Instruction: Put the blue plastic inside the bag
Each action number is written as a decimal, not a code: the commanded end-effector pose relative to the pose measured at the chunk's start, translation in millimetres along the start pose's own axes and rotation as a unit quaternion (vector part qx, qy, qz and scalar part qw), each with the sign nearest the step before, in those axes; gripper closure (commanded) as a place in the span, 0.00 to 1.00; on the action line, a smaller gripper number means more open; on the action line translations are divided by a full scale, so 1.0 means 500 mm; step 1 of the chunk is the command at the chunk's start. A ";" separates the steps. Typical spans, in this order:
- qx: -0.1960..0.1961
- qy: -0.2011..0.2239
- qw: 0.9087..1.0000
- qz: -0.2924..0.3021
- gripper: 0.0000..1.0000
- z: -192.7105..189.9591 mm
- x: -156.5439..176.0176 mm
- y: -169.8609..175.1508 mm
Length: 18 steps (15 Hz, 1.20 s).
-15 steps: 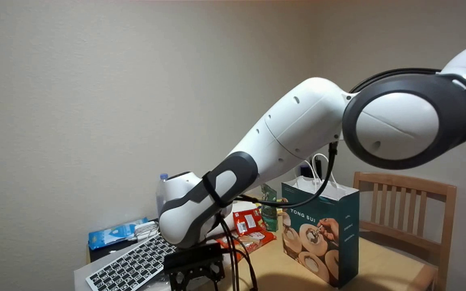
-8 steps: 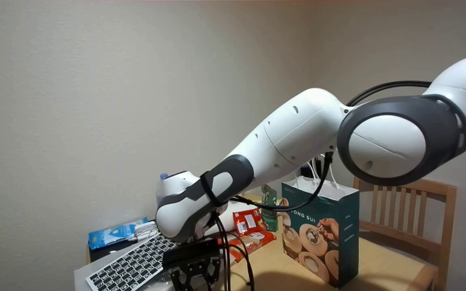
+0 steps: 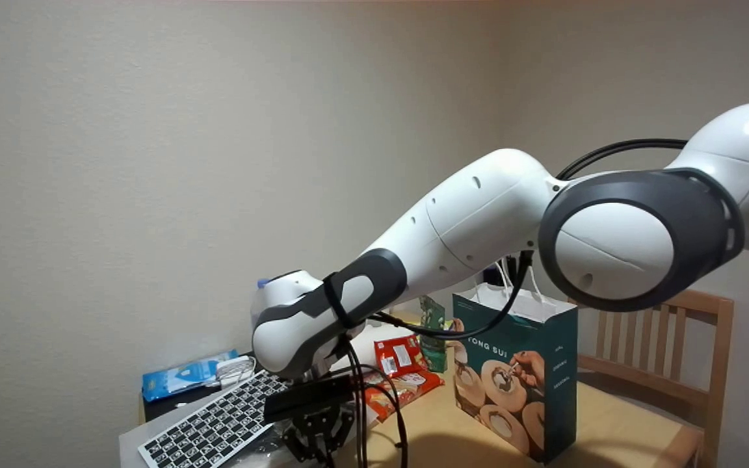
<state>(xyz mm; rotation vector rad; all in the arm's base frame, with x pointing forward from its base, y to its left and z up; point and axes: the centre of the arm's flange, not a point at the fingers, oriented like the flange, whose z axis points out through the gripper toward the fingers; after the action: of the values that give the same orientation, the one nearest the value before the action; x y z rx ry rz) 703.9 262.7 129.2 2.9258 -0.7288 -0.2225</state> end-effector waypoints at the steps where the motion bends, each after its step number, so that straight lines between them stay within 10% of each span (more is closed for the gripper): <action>1: 0.002 0.003 1.000 0.000 0.90 -0.002 0.002 -0.001; 18: -0.022 0.085 0.986 0.142 0.97 -0.181 -0.017 0.053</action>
<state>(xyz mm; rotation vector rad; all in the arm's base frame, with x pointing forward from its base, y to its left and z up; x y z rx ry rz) 699.8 250.4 222.9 2.7122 -1.0819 0.0361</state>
